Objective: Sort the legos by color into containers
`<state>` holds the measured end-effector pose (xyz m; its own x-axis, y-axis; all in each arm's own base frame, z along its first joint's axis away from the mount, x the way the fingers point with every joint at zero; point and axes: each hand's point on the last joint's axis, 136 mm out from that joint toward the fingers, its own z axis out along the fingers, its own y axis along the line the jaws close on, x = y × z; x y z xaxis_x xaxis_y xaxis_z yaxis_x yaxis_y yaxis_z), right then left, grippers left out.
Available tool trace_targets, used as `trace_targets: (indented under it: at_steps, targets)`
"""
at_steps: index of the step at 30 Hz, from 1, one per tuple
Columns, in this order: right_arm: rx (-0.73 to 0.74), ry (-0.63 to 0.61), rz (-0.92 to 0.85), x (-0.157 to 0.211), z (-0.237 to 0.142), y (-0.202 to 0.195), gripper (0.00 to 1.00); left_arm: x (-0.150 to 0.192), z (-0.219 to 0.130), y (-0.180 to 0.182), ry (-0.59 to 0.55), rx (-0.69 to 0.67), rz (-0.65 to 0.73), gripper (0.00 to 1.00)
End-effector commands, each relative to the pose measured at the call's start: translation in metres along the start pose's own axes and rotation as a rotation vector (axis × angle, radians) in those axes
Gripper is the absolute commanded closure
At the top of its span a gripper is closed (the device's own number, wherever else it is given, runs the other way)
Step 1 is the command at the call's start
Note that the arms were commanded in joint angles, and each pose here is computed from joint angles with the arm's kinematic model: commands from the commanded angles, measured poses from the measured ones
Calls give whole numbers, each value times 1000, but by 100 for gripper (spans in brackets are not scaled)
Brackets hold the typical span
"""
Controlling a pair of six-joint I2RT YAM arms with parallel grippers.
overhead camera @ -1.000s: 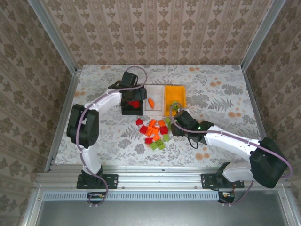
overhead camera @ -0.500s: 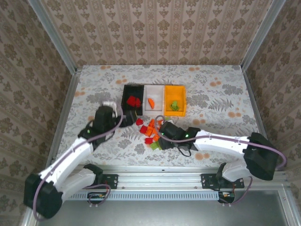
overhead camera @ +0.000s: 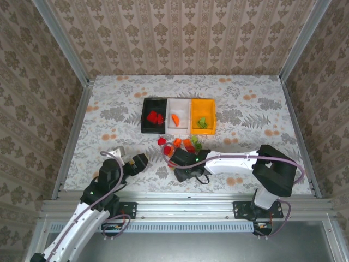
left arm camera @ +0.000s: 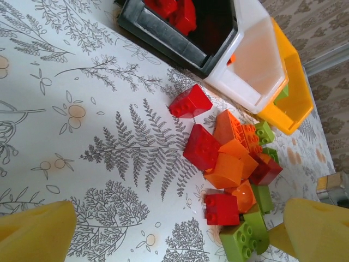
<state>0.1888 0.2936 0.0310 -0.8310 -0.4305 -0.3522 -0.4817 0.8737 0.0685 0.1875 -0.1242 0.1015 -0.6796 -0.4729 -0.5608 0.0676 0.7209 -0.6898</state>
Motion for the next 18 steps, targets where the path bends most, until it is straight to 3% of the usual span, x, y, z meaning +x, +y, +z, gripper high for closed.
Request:
trace_targets:
  at_steps: [1,5,18]
  targets:
    - [57,30,4,5,0,-8,43,9,-1,11,36,-43,-37,0]
    - [111,17,30,7,-3,-19,44,14,4,11,58,-42,-45,0]
    - [66,-37,65,-16,4,-16,44,10,12,6,75,-51,-16,0]
